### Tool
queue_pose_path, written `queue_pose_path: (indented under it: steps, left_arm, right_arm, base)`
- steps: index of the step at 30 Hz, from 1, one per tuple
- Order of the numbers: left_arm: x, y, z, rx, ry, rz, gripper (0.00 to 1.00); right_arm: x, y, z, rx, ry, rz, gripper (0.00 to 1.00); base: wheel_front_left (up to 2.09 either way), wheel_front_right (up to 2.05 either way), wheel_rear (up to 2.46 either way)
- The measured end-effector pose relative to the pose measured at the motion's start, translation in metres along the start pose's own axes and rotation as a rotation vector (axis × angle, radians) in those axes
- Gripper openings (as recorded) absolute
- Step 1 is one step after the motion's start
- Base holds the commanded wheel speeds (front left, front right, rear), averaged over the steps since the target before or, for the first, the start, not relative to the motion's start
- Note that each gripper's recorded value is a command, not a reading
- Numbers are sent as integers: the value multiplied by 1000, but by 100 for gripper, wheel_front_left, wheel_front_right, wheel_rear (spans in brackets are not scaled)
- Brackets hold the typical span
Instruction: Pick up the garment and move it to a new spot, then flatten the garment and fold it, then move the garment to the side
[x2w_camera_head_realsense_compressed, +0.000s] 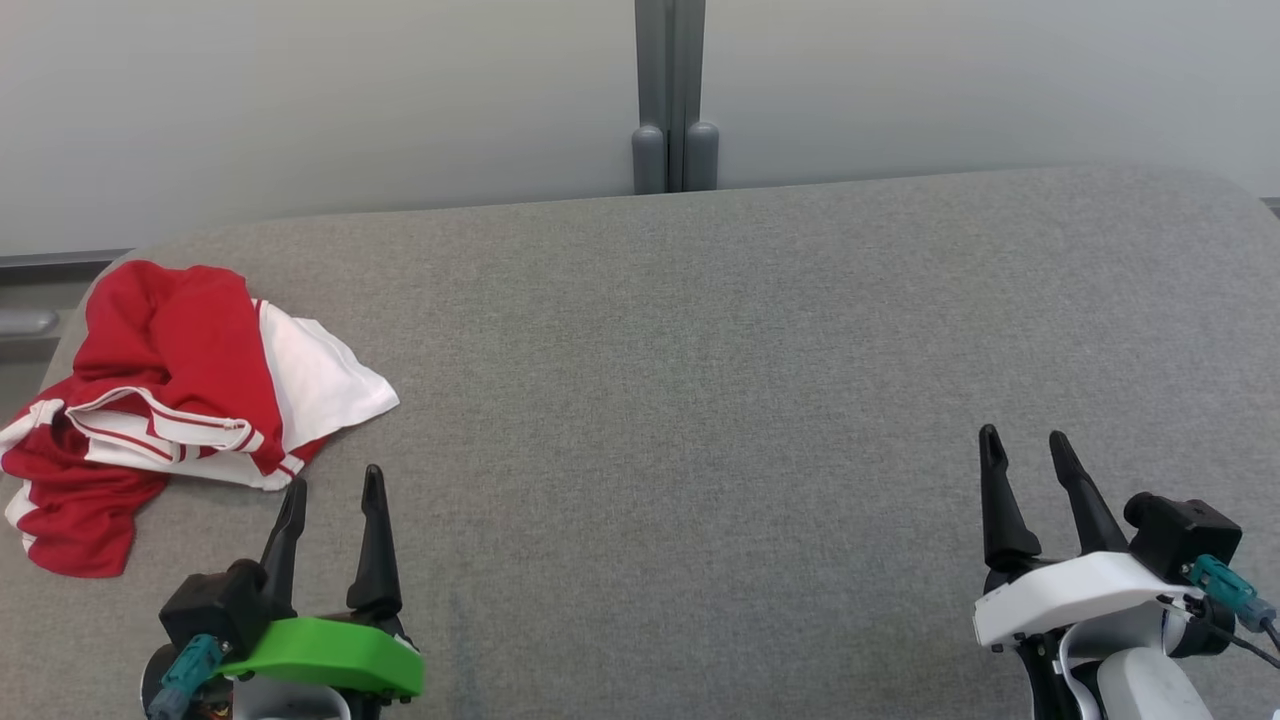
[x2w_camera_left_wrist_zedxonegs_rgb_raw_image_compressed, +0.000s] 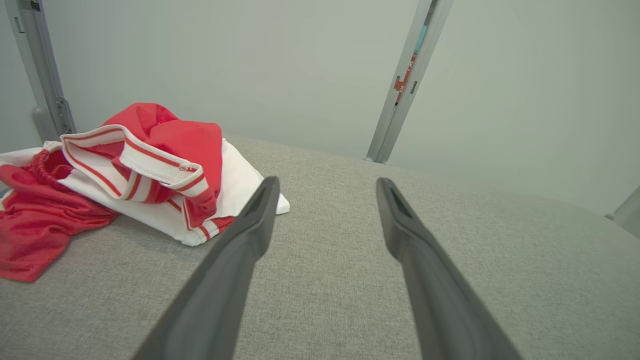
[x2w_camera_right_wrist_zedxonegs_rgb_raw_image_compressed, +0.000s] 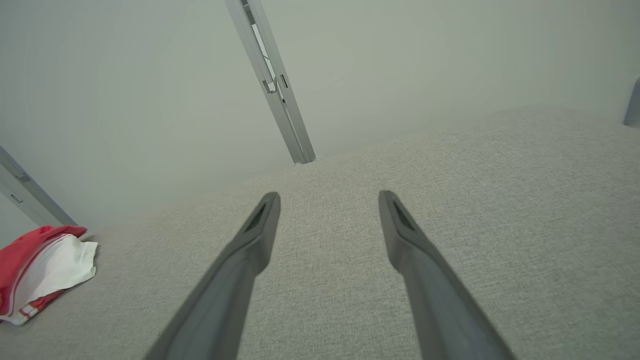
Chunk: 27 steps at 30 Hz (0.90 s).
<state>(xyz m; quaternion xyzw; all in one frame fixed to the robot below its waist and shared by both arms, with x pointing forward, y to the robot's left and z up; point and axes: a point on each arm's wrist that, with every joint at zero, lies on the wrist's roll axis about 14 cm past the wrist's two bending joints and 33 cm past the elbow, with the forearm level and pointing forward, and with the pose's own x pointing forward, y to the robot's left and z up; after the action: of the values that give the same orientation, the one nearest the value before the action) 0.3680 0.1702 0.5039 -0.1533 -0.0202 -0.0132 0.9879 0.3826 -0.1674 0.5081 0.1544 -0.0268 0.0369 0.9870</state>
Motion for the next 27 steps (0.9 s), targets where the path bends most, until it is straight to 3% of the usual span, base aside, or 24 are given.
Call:
queue_pose_path:
  steps: [27]
  left_arm:
    - [-6, -6, 3, 154, -37, -20, 100]
  right_arm:
    - [-1, 20, 4, -190, -33, 85, 100]
  base:
    - [0, 0, 0]
